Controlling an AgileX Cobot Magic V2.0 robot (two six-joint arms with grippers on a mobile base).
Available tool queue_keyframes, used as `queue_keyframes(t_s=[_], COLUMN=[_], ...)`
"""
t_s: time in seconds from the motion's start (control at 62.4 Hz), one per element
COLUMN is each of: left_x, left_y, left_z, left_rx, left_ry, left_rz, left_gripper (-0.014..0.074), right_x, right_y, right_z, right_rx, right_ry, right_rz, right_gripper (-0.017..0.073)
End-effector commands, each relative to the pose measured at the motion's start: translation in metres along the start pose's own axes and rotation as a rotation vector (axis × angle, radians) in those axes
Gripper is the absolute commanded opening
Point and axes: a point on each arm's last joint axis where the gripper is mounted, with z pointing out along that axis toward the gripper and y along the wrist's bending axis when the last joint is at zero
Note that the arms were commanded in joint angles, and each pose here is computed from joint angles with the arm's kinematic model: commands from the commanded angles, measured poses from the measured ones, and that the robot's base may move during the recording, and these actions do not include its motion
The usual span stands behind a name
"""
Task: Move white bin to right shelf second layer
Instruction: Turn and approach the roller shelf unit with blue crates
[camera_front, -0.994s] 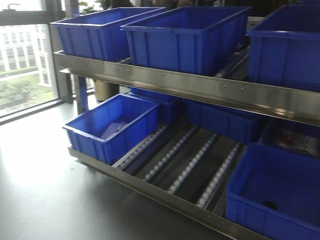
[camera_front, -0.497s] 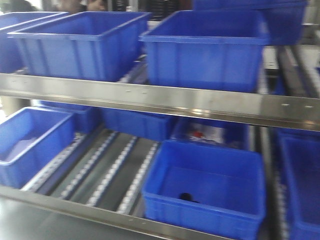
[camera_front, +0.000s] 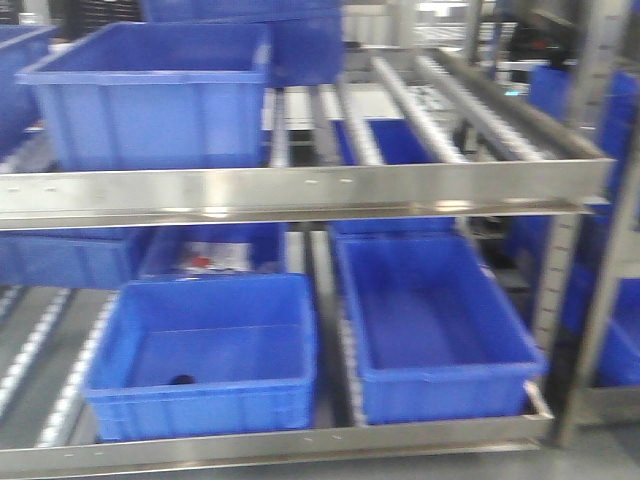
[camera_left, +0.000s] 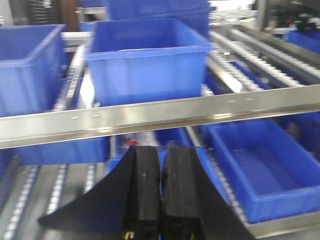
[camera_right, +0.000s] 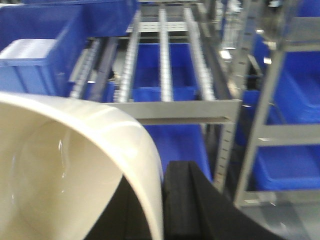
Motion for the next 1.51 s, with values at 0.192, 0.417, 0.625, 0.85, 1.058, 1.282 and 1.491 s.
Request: queue_keyframes(t_s=[0.192,0.417,0.625,0.85,1.058,1.282,1.491], left_x=[0.004,0.004,0.004,0.004,0.004,0.004,0.004], left_y=[0.0,0.0,0.0,0.0,0.0,0.0,0.0], left_z=[0.0003,0.0003,0.0003,0.0003,0.0003,0.0003,0.0003], left_rx=[-0.001,-0.001,-0.001,-0.001,-0.001,-0.001,-0.001], left_ry=[-0.062,-0.062,-0.062,-0.062,-0.062,-0.062,-0.062], left_rz=[-0.009,-0.009,-0.009,-0.009,-0.009,-0.009,-0.009], left_gripper=[0.0085,0.0085,0.0085,0.0085,0.0085,0.0085,0.0085], right_x=[-0.0194,-0.0194,-0.0195,-0.0195,-0.0195,-0.0195,-0.0195], right_y=[0.0015,0.0015,0.0015,0.0015,0.0015,0.0015,0.0015], right_z=[-0.0028,-0.0028,-0.0034,-0.0036,-0.0031,-0.0031,-0.0031], right_rx=[-0.01,-0.01,-0.01,-0.011,-0.01,-0.01,-0.01], right_ry=[-0.135,-0.135,-0.137,-0.138,-0.136,-0.136,-0.136], right_rz=[0.003,0.003,0.003,0.003,0.003,0.003,0.003], right_gripper=[0.0056,0.0056,0.0056,0.0056,0.0056,0.0056,0.0056])
